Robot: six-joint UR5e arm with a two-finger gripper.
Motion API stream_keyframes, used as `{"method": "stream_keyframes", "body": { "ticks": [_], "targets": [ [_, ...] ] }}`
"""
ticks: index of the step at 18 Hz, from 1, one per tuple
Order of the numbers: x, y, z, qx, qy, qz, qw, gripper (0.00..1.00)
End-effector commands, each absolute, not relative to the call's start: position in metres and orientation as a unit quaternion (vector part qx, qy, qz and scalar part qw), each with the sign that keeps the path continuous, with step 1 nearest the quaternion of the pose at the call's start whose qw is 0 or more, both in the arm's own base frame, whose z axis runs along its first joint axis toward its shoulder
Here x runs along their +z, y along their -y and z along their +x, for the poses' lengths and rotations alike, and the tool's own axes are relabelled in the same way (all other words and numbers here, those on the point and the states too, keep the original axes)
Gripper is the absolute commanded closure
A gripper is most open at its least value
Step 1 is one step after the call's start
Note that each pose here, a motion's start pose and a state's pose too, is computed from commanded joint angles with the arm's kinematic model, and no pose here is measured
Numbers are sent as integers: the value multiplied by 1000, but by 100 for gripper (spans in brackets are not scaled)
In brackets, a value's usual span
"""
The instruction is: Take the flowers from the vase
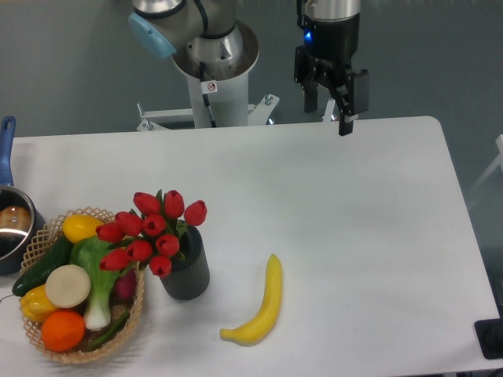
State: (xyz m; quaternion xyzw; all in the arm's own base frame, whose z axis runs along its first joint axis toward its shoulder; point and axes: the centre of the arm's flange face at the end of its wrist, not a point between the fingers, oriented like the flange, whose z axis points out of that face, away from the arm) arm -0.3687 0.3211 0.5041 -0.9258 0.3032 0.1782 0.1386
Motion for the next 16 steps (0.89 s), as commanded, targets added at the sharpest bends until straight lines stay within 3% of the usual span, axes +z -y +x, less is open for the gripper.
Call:
{"method": "stream_keyframes", "body": {
  "ticks": [8, 16],
  "targets": [
    [501, -320, -365, 184, -297, -926, 140, 0],
    [460, -320, -348, 163, -274, -936, 151, 0]
  ]
}}
